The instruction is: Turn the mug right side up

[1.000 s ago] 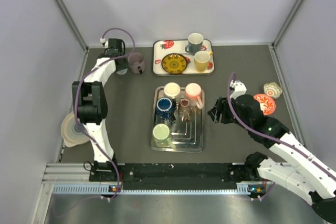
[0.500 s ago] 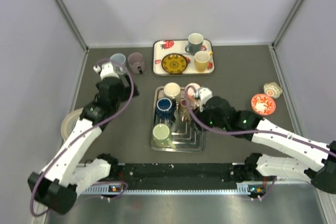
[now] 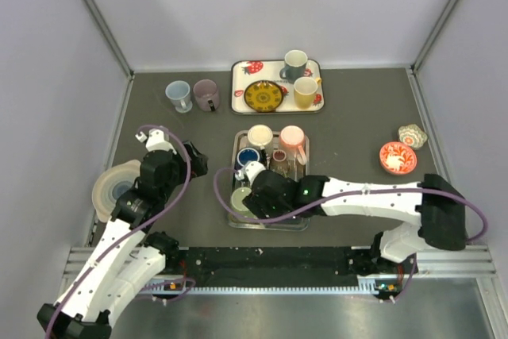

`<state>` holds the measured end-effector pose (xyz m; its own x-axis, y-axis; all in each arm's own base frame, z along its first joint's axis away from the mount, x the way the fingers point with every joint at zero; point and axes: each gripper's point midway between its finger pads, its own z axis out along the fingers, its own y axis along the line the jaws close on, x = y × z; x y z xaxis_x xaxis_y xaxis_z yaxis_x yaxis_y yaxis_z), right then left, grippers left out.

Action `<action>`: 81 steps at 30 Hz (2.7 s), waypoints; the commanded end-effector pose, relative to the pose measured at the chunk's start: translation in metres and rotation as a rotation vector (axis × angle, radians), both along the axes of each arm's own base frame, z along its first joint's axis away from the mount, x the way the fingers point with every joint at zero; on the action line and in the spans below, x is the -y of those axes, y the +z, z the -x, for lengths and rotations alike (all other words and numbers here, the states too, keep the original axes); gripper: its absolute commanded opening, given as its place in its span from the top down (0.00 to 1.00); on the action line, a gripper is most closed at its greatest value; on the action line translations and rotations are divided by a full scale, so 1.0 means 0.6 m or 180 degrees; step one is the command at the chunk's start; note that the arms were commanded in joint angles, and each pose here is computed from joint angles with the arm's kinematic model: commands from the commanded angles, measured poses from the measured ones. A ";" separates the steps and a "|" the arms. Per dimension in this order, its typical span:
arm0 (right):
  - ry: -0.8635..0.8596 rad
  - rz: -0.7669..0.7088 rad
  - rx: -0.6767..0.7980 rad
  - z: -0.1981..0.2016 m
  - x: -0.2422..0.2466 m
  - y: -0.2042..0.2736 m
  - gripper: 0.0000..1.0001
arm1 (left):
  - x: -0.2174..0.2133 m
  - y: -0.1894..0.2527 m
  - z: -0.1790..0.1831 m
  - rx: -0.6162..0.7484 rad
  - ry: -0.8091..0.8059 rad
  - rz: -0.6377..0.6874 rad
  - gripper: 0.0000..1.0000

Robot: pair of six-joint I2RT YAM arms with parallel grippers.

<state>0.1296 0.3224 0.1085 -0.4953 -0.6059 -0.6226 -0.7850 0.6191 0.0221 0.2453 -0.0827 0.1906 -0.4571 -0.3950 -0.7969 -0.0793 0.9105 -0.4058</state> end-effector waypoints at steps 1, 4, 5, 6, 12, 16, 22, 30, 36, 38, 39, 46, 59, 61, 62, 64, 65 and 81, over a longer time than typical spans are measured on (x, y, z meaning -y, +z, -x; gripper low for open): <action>-0.0031 -0.0195 0.0112 -0.011 -0.057 0.031 0.32 | -0.007 -0.018 0.008 -0.0056 0.0072 0.0008 0.02; 0.0001 -0.0131 0.0100 -0.013 -0.066 0.024 0.33 | -0.008 -0.026 0.013 -0.0095 0.0075 0.0008 0.02; 0.0022 -0.0131 0.0079 -0.011 -0.068 0.022 0.34 | -0.008 -0.028 0.014 -0.0105 0.0073 0.0011 0.02; 0.0027 -0.0134 0.0073 -0.010 -0.070 0.022 0.33 | -0.008 -0.029 0.015 -0.0102 0.0070 0.0017 0.02; 0.0004 -0.0004 0.0040 -0.013 -0.076 -0.004 0.38 | -0.010 -0.037 0.014 -0.0125 0.0095 0.0001 0.02; 0.0010 0.0017 0.0026 -0.014 -0.080 -0.011 0.47 | -0.010 -0.036 0.013 -0.0132 0.0101 -0.0011 0.02; 0.0073 0.0066 0.0015 -0.014 -0.087 -0.020 0.58 | -0.007 -0.041 0.012 -0.0165 0.0093 0.0011 0.03; 0.0105 0.0072 -0.0047 -0.012 -0.098 -0.028 0.71 | -0.006 -0.048 0.014 -0.0194 0.0090 0.0028 0.04; 0.0110 0.0096 -0.0089 -0.009 -0.099 -0.035 0.93 | -0.005 -0.048 0.016 -0.0179 0.0075 0.0038 0.04; 0.0080 0.0088 -0.0084 -0.009 -0.095 -0.033 1.00 | -0.006 -0.046 0.016 -0.0169 0.0081 0.0043 0.04; 0.0063 0.0069 -0.0082 -0.008 -0.095 -0.029 1.00 | -0.006 -0.045 0.016 -0.0164 0.0086 0.0043 0.05; 0.0016 -0.0468 0.0128 -0.001 -0.073 0.096 1.00 | -0.007 -0.012 0.011 -0.0018 0.0096 0.0075 0.05; -0.0188 -0.0900 0.0220 0.005 -0.024 0.160 1.00 | 0.011 0.023 0.002 0.0118 0.0007 0.0266 0.07; -0.0314 -0.1184 0.0324 -0.001 -0.015 0.191 1.00 | 0.011 0.035 0.005 0.0204 -0.0006 0.0318 0.07; -0.0357 -0.1280 0.0364 -0.004 -0.012 0.203 1.00 | 0.012 0.040 0.007 0.0242 -0.0014 0.0343 0.07; -0.0481 -0.1552 0.0363 -0.015 -0.004 0.227 1.00 | 0.014 0.066 0.010 0.0425 -0.0053 0.0431 0.07; -0.0559 -0.1766 0.0327 -0.017 0.006 0.251 1.00 | 0.015 0.076 0.012 0.0495 -0.0082 0.0461 0.07; -0.0435 -0.4207 -0.0149 -0.031 0.083 0.466 1.00 | 0.180 0.244 0.153 0.1539 -0.2287 0.2392 0.05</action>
<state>0.1653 0.2677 0.2951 -0.5918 0.3028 -0.7470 -0.5657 0.5042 0.6525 0.1908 -0.1635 0.2981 -0.4023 -0.6194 -0.6742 0.4810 0.4836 -0.7313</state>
